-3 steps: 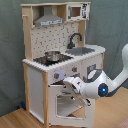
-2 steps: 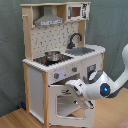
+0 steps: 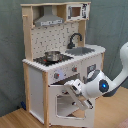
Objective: Play with the kitchen
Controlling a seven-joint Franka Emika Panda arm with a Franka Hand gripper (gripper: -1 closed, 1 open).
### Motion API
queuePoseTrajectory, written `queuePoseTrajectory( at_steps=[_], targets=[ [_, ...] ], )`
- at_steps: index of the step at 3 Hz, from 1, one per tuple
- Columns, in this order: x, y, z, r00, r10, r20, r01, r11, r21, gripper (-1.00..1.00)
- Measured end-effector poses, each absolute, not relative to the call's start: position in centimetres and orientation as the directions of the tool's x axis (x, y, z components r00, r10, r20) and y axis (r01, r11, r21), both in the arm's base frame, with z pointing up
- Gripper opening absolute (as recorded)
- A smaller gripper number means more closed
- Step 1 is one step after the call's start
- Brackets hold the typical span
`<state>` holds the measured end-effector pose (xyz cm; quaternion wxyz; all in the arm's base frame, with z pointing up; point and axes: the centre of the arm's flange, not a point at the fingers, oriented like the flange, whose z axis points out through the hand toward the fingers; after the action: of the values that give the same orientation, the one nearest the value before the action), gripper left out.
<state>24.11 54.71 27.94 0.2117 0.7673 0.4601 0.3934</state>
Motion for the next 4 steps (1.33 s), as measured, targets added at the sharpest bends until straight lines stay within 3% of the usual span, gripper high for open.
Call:
queuePoseTrajectory(
  at_steps=[1,3,4],
  targets=[
    [24.1,54.7,27.9,0.267,0.873,0.408,0.542,-0.486,0.686,-1.00],
    [27.3,51.8,25.7,0.263,0.935,0.238,0.496,-0.343,0.798,-1.00],
    [31.2,46.6,24.1,0.349,0.921,0.173,0.457,-0.328,0.826,-1.00]
  ],
)
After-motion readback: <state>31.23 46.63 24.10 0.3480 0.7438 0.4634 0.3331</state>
